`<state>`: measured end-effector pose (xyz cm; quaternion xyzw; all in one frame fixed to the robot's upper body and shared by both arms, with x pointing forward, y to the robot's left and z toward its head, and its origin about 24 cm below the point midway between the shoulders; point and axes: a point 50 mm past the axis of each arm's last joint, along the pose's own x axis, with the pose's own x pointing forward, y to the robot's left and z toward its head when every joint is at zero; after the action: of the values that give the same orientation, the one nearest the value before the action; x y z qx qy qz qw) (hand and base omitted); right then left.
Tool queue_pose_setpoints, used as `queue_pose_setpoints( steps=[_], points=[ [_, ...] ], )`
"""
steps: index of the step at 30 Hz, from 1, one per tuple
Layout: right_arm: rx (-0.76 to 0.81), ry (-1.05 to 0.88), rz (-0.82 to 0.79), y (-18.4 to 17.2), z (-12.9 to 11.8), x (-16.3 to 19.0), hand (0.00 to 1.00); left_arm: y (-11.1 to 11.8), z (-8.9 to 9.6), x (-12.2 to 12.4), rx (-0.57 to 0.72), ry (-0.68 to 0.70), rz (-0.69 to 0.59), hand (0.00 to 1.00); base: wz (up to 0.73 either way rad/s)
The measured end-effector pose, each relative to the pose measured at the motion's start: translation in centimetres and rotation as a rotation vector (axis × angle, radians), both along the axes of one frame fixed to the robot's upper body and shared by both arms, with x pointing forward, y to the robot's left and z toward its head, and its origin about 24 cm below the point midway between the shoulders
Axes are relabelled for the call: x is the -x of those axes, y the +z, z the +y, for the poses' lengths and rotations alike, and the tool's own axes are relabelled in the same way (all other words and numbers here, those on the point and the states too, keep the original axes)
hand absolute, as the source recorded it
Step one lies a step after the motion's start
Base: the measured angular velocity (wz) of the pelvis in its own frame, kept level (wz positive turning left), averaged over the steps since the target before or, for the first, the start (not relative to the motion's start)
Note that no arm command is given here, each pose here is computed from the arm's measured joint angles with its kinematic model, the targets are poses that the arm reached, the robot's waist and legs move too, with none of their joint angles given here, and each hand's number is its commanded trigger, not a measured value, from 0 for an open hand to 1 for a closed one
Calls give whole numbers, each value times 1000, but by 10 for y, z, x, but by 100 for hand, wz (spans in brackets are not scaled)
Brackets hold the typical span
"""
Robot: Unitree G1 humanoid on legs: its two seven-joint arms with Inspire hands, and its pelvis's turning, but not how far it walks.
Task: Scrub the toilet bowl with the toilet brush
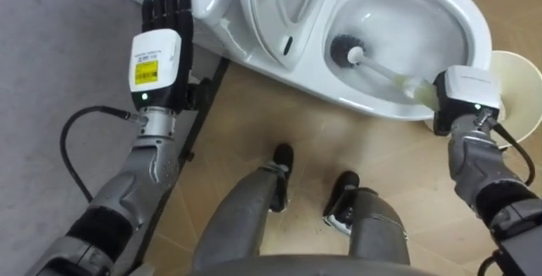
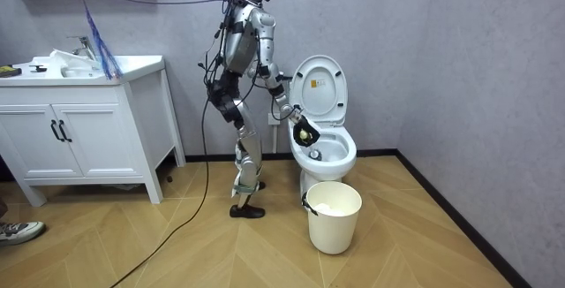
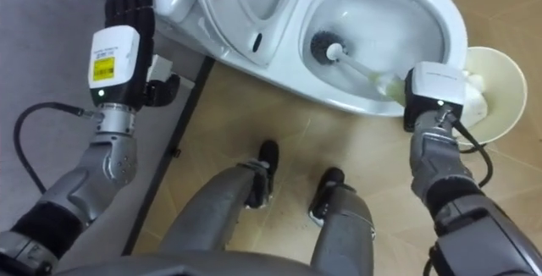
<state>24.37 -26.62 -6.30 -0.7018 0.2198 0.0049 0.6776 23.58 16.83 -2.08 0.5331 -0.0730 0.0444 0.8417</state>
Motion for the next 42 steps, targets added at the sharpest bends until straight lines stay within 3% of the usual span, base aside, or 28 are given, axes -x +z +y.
queue_pose_setpoints(
  steps=[7, 12, 17, 19, 26, 32, 37, 42],
  points=[
    [9, 38, 14, -4, 10, 6, 100, -6, 5, 9, 5, 23, 26, 0, -7],
    [3, -9, 9, -1, -2, 2, 100, -5, 4, 7, 29, 25, 14, 0, -4],
    [-164, -160, -66, 4, -15, -4, 100, 3, 5, 1, 19, 12, -34, 0, 4],
    [-251, -227, -168, 17, -22, -15, 100, 9, 4, -2, 6, 4, -74, 0, 13],
    [-281, -280, -246, 31, -31, -25, 100, 13, 9, -8, -25, 34, -73, 0, -2],
    [-359, -305, -202, 12, -13, -15, 100, 14, 6, -14, -33, 21, -48, 0, 2],
    [-392, -305, -74, -15, 9, 6, 100, 4, -11, -7, 17, 27, -9, 0, 4],
    [-396, -292, -16, -24, 20, 13, 100, -1, -10, -2, 22, 46, 7, 0, -6]
  ],
)
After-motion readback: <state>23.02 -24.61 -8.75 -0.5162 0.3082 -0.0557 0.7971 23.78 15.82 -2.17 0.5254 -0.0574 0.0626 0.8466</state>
